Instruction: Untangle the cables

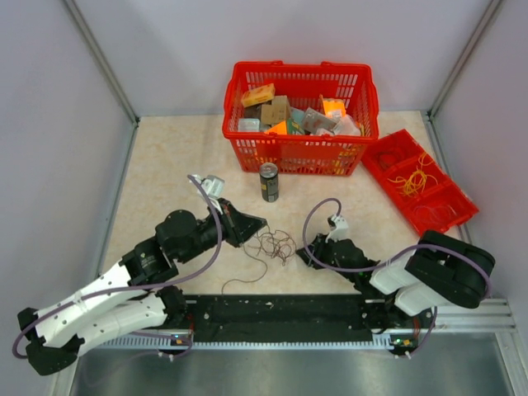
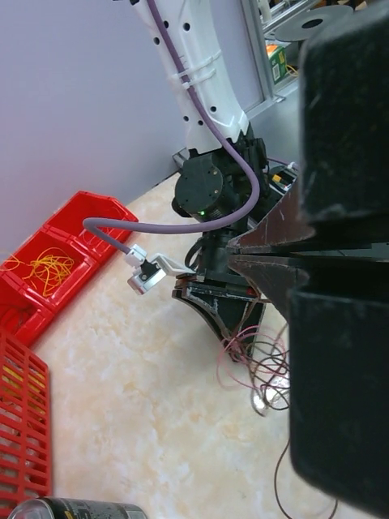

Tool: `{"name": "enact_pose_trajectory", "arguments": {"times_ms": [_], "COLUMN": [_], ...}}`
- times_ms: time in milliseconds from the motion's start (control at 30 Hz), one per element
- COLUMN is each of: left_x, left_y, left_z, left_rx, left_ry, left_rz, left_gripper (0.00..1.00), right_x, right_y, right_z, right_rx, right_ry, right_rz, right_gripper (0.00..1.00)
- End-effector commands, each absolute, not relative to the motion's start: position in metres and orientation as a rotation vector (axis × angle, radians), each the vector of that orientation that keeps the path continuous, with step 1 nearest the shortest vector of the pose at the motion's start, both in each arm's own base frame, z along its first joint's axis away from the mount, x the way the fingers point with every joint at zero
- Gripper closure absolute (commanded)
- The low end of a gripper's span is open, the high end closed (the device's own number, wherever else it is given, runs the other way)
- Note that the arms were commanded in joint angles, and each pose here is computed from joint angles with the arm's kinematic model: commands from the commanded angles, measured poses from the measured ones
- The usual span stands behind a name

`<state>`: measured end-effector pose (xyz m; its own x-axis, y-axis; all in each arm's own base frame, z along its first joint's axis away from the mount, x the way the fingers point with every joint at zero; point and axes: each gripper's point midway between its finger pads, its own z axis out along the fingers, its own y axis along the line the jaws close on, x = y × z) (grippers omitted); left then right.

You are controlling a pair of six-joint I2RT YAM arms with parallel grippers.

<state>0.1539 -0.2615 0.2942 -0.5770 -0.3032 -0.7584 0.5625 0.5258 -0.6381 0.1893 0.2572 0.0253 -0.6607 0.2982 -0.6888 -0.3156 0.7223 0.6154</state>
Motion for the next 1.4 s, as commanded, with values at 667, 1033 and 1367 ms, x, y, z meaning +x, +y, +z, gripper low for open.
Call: {"name": "enact_pose_trajectory", "arguments": {"times_ms": [667,1033,1367], "left_x": [0.157,0.14,0.139], "left_y": [-0.241,-0.223,-0.146], "left_z": [0.331,0.377,0.433], "left_rx": [0.144,0.121,-0.023], "left_ry": [1.754,1.695,1.567], "left_rz": [-1.17,-1.238,-1.061], "left_gripper": [1.0,1.0,1.0], "right_x": [0.15,0.216,0.224], "right_y": [0.346,0.306,0.275], "right_z": [0.135,0.078,0.054], "right_rx": [-0.539,-0.093,-0.026], "right_ry": [1.815,1.984,1.942], "right_rz": [1.145,0.747,0.723], "right_gripper": [0.18,0.6,0.61]}}
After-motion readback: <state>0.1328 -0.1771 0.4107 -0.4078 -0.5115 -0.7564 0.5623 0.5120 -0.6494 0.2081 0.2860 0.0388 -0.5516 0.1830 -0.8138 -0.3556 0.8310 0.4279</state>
